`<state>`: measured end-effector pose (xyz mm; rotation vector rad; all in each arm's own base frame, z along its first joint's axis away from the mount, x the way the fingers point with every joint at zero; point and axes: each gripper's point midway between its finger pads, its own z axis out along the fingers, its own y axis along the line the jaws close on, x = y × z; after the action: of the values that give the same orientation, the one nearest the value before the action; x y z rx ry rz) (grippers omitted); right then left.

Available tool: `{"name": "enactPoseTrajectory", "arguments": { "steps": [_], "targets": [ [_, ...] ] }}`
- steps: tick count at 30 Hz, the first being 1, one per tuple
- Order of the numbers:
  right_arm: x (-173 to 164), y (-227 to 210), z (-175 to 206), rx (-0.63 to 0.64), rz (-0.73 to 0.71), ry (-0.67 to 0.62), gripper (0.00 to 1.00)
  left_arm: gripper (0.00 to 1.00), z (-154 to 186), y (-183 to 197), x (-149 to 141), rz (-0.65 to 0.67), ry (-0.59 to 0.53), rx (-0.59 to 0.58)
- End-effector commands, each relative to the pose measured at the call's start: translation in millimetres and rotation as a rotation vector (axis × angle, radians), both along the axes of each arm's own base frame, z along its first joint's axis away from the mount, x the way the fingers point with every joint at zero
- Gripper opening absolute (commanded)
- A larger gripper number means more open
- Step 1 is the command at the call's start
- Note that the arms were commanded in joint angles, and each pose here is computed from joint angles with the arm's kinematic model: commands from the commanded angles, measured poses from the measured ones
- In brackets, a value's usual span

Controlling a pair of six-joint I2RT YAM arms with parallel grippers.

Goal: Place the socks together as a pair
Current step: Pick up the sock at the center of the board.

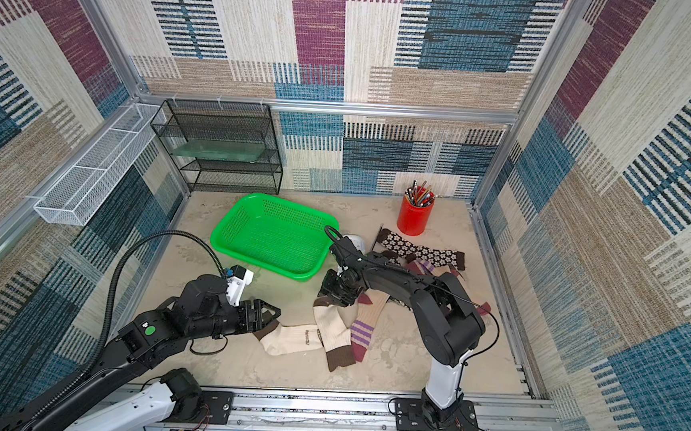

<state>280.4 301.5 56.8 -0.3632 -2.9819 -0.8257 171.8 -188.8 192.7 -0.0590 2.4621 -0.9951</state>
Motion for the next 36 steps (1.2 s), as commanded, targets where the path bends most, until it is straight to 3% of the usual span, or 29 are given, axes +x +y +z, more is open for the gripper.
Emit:
{"name": "enactPoseTrajectory", "arguments": {
  "steps": [1,6,11,17,21,26,36],
  "targets": [
    [4.2,3.9,-1.6,0.005,-0.017,-0.003,0.48,0.70,-3.7,6.1,-3.3,0.002,-0.003,0.023],
    [9.7,-0.7,-12.7,-0.040,-0.023,0.004,0.42,0.70,-4.0,10.3,-5.9,0.009,-0.006,0.023],
    [10.9,-9.4,-29.3,-0.078,-0.024,0.028,0.27,0.70,-7.4,13.8,-7.9,0.015,-0.001,0.026],
    [12.6,-7.7,-18.7,-0.092,0.015,0.002,0.04,0.70,-8.9,18.7,-10.4,0.017,-0.002,0.039],
    [11.3,-5.5,13.8,-0.098,0.066,-0.075,0.00,0.70,-8.4,23.2,-11.0,0.028,-0.009,0.045],
    [3.9,10.1,67.7,-0.007,0.142,-0.180,0.00,0.69,-5.9,26.2,-9.9,0.037,-0.015,0.047],
    [-34.5,85.0,216.1,0.428,0.416,-0.370,0.00,0.69,40.5,45.3,-0.8,0.113,-0.109,0.055]
  ]
}}
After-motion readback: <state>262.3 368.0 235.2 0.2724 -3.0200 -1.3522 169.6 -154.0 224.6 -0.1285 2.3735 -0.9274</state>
